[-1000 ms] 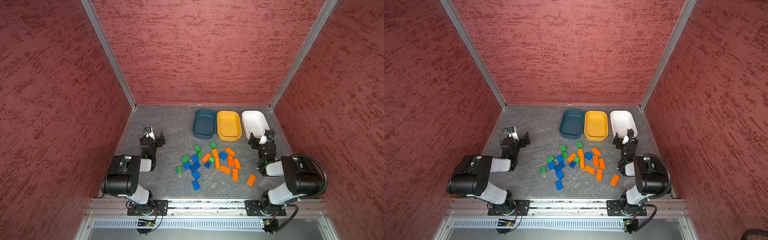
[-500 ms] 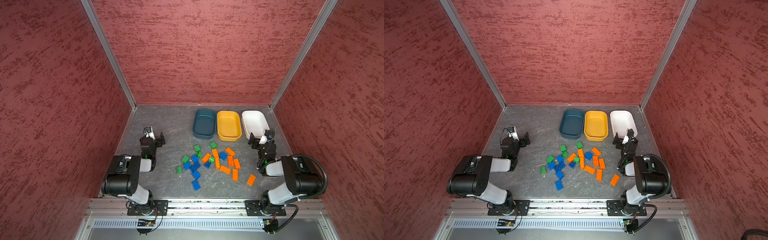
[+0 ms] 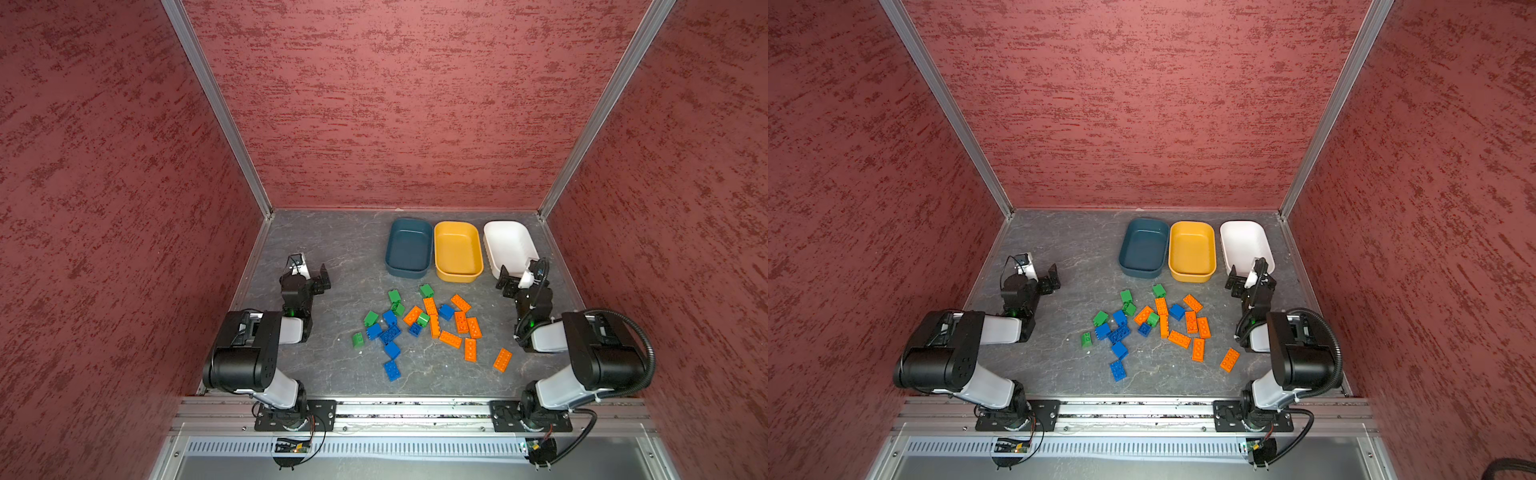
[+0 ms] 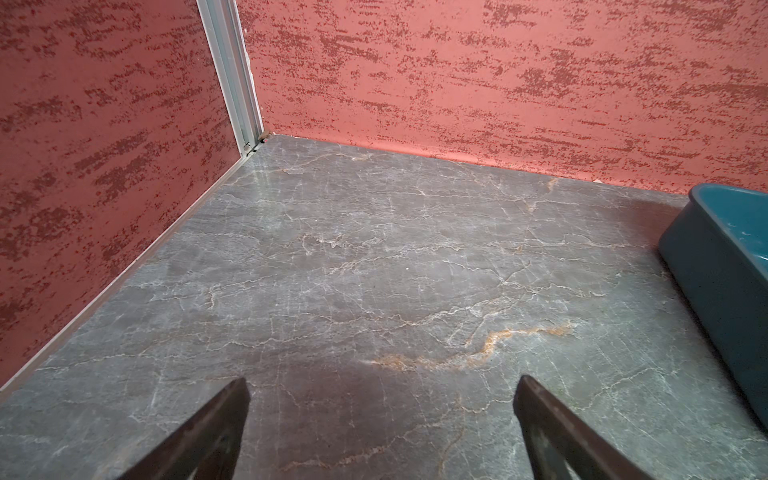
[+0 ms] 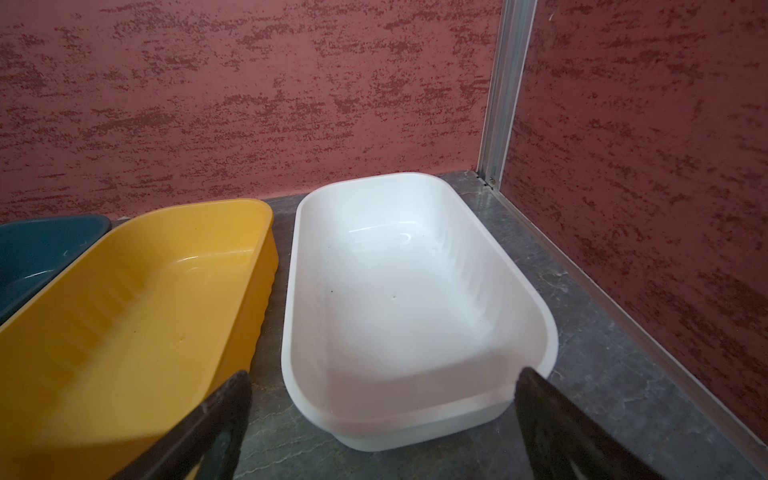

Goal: Sort the legos into containers by color

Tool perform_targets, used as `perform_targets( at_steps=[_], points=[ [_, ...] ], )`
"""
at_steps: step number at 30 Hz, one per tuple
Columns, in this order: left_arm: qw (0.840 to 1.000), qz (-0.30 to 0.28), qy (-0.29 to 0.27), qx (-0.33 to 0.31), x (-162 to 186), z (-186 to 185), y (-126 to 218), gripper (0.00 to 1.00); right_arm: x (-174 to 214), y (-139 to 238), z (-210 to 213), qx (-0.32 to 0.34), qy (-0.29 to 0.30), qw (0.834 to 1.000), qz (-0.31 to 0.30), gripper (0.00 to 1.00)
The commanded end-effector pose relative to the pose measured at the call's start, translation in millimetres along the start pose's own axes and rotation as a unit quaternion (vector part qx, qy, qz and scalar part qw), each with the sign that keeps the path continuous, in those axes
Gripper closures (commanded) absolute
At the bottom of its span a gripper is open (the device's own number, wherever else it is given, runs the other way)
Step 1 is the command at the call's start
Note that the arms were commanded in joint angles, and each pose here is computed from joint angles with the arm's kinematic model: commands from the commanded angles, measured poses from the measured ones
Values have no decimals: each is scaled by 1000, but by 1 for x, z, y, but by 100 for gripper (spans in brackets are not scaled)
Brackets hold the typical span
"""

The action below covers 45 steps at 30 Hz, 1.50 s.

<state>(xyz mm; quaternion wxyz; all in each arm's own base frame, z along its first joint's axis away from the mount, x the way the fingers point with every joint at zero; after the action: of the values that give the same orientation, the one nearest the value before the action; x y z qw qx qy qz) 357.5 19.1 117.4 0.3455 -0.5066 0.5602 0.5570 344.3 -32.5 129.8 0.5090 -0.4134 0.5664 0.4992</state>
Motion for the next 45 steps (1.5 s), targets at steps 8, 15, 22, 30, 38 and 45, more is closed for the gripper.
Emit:
perform_targets(
  at_steps=[8,15,22,30,38,45],
  points=[
    [998,7,20,-59,-74,-11,14,0,-70,1,9,-25,-9,1000,-12,1],
    [990,90,93,-61,-107,-73,-2,1,-80,-48,26,-51,-102,986,121,1],
    [969,226,91,37,-73,-162,-50,1,-37,-89,64,-147,-118,935,301,1],
    [919,359,94,136,-20,-229,-80,1,9,-114,80,-160,-102,894,405,3],
    [881,412,118,199,9,-261,-86,1,17,-126,120,-182,-72,883,427,27],
    [885,415,104,182,12,-249,-87,1,19,-120,159,-189,-54,885,422,34]
  ],
)
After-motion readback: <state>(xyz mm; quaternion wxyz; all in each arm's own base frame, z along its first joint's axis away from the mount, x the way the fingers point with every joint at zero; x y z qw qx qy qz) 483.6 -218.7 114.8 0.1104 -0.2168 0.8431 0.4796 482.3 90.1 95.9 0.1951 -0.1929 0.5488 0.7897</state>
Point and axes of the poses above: each gripper's point midway between its finger pads, its own y axis back along the fingers, its own z axis along the line the jaws close on, x = y × z, the point moved 4 cm from there along y, back along the fingers, and after that the axes turned 4 degrees about y, right-handed, at the moved point
